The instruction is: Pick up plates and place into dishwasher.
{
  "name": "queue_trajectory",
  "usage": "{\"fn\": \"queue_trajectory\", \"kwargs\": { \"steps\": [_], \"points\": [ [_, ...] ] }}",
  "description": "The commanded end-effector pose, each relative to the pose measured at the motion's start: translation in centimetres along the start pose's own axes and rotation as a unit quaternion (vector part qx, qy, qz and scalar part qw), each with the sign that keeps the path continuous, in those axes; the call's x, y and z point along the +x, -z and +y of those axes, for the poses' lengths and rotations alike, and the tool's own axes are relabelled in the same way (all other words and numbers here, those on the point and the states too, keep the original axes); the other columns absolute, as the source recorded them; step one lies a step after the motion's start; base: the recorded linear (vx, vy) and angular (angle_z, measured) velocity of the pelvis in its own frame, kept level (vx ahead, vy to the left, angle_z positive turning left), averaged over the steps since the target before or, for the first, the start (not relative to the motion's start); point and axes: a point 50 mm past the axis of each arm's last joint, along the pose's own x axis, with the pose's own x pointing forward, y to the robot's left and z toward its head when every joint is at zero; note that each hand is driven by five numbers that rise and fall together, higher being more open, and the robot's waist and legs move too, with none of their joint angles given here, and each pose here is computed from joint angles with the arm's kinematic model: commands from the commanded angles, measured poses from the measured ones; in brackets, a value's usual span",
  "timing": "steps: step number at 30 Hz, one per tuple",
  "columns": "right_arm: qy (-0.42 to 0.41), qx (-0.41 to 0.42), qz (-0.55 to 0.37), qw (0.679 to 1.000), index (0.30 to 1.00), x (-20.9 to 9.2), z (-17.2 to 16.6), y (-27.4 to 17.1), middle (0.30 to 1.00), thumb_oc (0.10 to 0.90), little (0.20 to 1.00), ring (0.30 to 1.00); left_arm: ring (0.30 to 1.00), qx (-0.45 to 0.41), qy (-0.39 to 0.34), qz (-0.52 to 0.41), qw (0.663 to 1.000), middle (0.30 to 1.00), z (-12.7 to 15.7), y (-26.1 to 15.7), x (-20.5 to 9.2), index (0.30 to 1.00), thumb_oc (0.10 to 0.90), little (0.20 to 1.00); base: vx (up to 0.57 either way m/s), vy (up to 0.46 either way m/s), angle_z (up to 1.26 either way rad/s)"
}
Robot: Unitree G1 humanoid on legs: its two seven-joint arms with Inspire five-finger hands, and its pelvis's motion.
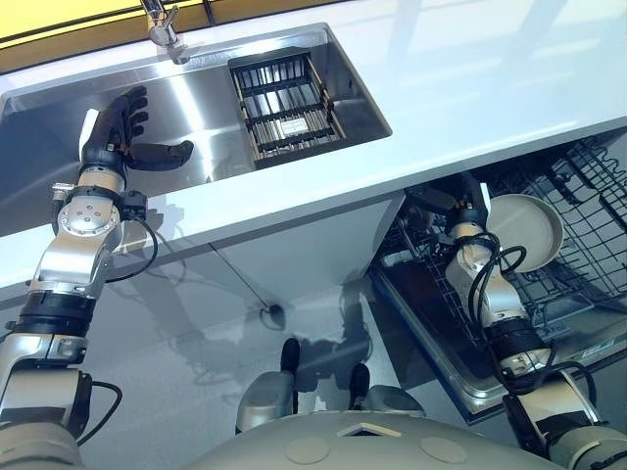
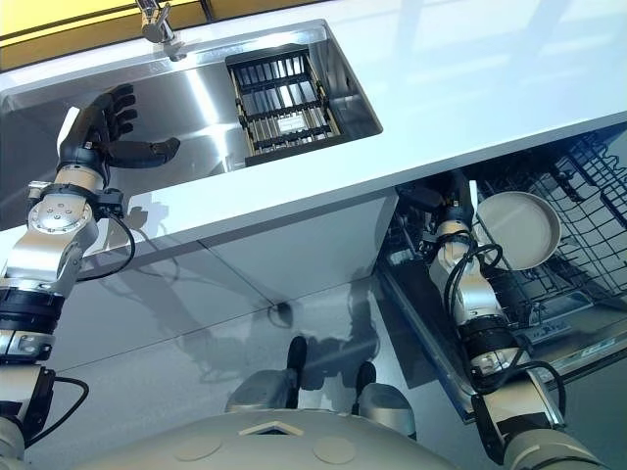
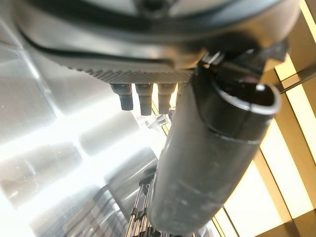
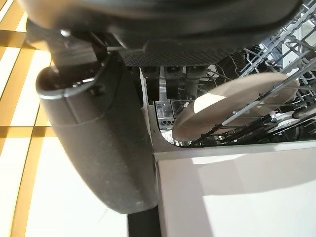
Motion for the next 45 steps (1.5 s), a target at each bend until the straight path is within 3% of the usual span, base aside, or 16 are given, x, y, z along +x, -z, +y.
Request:
{"fn": "queue_trajectory", "kwargs": {
  "steps": [1,9,19,30,36,41,45],
  "points": [
    [0.099,-0.067,-0.221,0.968,0.9,0.4,-2.9,-8.6,0.9,0.8,0.9,0.9,0.9,-0.004,-0.067,-0.103,0.992,0.9,2.5,-3.7,-0.2,0.9,0.8,0.9,-0.01,0.033,-0.04],
    [0.214,-0.064,-0.193,0.955,0.9,-2.2,-9.2,-5.9,0.9,0.8,0.9,0.9,0.9,-0.006,-0.094,-0.089,0.992,0.9,4.5,-1.9,-1.4,0.9,0.8,0.9,0.0,0.006,-0.02],
    [0.268,-0.001,-0.104,0.958,0.9,-4.3,-12.2,0.8,0.9,0.8,0.9,0.9,0.9,-0.006,-0.115,-0.082,0.99,0.9,5.9,-1.5,-2.1,0.9,0.8,0.9,0.0,-0.002,-0.19],
    [0.312,0.03,-0.083,0.946,0.9,-4.6,-13.6,2.4,0.9,0.8,0.9,0.9,0.9,-0.023,-0.1,-0.142,0.985,0.9,5.7,-3.7,-2.1,0.9,0.8,0.9,-0.01,-0.033,-0.05],
    [0.322,0.015,-0.019,0.946,0.9,-4.9,-15.1,4.3,0.9,0.8,0.9,0.9,0.9,-0.022,-0.099,-0.145,0.984,0.9,5.9,-4.2,-1.8,0.9,0.8,0.9,0.0,-0.045,0.01],
    [0.339,0.073,0.035,0.937,0.9,-5.0,-16.0,6.0,0.9,0.8,0.9,0.9,0.9,-0.019,-0.092,-0.146,0.985,0.9,5.5,-4.5,-1.4,0.9,0.8,0.9,0.0,-0.047,0.01],
    [0.376,0.175,0.106,0.904,0.9,-5.5,-16.6,8.4,0.9,0.8,0.9,0.9,0.9,-0.011,-0.077,-0.151,0.986,0.9,5.2,-5.3,-0.9,0.9,0.8,0.9,0.02,-0.058,0.01]
  ]
}}
